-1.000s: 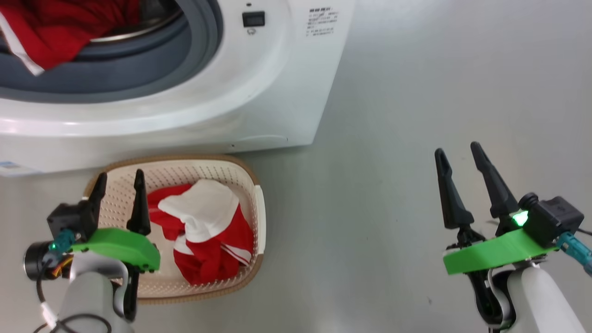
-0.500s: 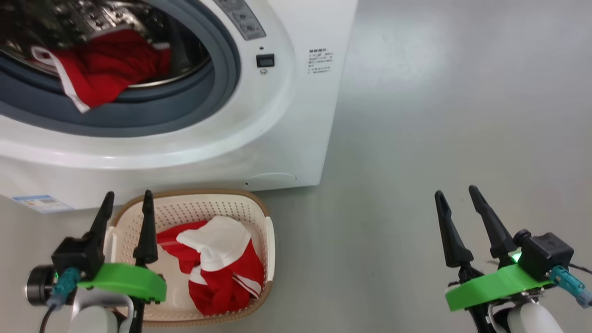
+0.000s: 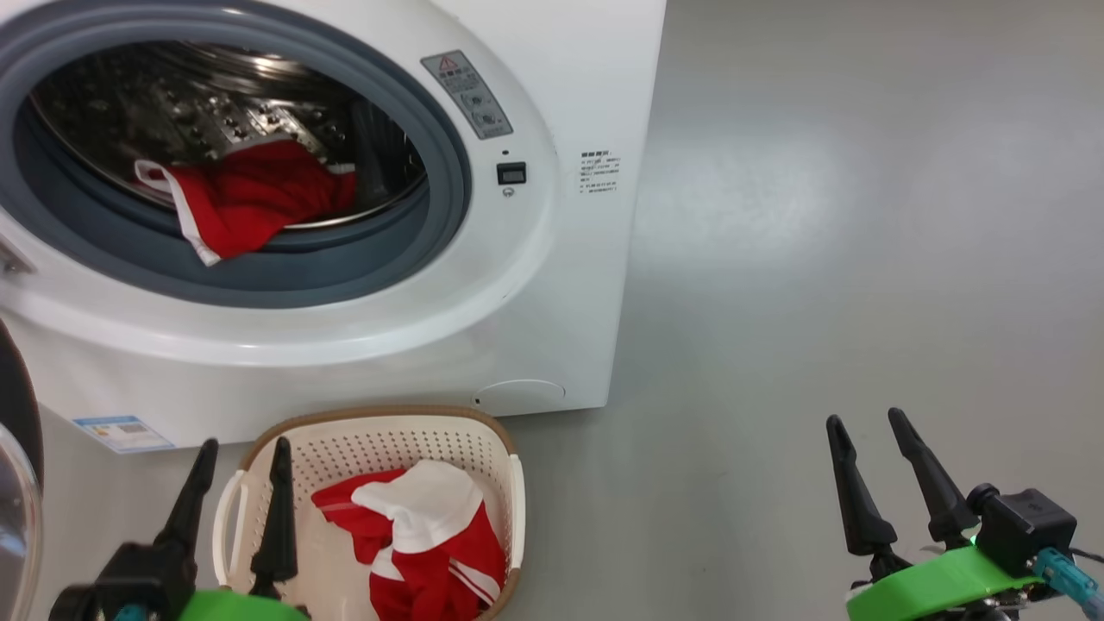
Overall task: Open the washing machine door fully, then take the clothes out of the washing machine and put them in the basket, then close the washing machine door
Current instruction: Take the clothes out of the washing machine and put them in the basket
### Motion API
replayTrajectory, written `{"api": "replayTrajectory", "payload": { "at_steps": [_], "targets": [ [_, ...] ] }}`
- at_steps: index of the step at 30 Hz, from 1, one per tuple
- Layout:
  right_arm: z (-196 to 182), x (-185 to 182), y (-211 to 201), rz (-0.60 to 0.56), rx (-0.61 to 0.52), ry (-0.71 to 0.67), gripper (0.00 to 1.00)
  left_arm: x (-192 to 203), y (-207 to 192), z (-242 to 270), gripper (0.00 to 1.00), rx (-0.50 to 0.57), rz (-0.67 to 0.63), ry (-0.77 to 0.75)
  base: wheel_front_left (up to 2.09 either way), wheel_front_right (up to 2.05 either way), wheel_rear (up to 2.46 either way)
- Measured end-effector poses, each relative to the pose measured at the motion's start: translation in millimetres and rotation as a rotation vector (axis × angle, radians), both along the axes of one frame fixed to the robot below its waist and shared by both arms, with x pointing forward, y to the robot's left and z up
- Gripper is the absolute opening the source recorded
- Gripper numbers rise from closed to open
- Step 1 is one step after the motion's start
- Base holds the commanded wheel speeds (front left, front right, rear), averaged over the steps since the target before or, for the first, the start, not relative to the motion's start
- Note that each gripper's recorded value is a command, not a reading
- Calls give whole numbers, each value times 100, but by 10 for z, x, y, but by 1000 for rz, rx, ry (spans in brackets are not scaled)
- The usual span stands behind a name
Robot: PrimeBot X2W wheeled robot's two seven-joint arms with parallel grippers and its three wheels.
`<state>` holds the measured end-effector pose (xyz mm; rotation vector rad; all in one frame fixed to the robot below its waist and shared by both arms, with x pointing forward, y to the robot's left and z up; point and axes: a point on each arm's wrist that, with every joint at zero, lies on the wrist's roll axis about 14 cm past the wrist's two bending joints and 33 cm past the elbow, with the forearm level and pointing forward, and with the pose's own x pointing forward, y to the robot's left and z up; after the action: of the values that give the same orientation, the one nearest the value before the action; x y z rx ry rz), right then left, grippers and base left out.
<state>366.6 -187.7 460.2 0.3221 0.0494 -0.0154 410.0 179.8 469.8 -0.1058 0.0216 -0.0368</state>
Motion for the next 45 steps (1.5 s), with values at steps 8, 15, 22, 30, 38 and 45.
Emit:
{"api": "replayTrajectory", "payload": {
  "at_steps": [8, 15, 22, 30, 38, 45],
  "targets": [
    [37, -110, -54, -18, -1, -9, 100, -251, 52, 24, 100, -7, 23, -4, 0, 0, 0],
    [25, -137, -67, -23, -1, -5, 100, -316, 51, 29, 100, -14, 32, -4, 0, 0, 0],
    [-5, -133, -89, -30, -2, 5, 100, -297, 56, 7, 100, -12, 36, 2, 0, 0, 0],
    [-60, -116, -95, -32, -2, 23, 100, -240, 23, -64, 100, -10, 27, 21, 0, 0, 0],
    [-128, 18, -57, -20, 0, 39, 100, 193, -92, -116, 100, 44, -17, 26, 0, 0, 0],
    [-179, 200, -49, -16, 0, 44, 100, 715, -107, -150, 100, 97, -46, 33, 0, 0, 0]
  ]
}}
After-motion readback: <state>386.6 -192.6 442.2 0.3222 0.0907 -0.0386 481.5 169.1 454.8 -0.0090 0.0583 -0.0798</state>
